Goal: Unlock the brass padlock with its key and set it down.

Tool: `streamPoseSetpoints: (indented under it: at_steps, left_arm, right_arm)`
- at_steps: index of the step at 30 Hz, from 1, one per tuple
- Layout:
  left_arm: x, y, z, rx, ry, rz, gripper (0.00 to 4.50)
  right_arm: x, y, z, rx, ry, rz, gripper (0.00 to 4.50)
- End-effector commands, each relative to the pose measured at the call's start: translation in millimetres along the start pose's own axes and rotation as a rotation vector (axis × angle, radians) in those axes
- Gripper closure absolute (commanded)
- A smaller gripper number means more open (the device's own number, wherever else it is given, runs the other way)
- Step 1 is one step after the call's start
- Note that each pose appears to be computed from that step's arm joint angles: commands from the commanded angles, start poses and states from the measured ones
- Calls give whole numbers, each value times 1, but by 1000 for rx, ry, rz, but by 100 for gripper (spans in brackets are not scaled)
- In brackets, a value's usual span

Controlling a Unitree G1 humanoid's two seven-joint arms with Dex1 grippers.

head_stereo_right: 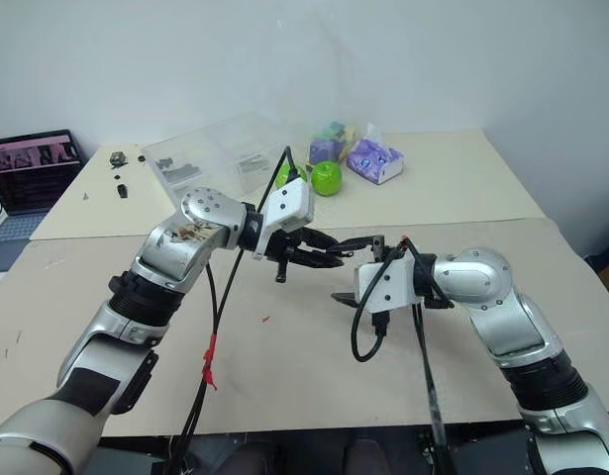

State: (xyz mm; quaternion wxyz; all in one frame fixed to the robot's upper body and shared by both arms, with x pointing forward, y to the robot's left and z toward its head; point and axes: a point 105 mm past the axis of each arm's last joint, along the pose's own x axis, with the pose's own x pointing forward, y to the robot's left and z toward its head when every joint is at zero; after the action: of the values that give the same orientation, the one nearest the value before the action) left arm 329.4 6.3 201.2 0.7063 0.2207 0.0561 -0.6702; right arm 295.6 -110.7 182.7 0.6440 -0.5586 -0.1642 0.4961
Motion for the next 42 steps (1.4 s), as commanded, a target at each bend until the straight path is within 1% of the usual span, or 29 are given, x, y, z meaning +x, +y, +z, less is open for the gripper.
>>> streamPoseSetpoints:
  at_steps: [1, 6, 12, 22, 28, 35, 42]
  left_arm:
    - [-7, -2, 23, 19, -66, -17, 370]
    - [-13, -5, 14, -133, -82, -69, 370]
    - [-12, -2, 9, -182, -77, -67, 370]
    - [-11, -3, 4, -184, -61, -80, 370]
    - [-8, -5, 5, -177, -63, -96, 370]
    - [-3, -14, 5, -154, -52, -125, 370]
    - [-1, -10, 8, -97, -28, -130, 370]
  right_arm:
    - [-14, -11, -16, -98, 54, -100, 56]
    - [-25, -23, -15, -187, 31, -205, 56]
    - [-23, -24, -7, -217, -8, -224, 56]
    - [-24, -8, 8, -226, -69, -196, 56]
    - [-22, -11, 18, -233, -90, -195, 56]
    - [-20, -19, 19, -250, -93, -195, 56]
    - [-14, -14, 21, -247, -107, -185, 56]
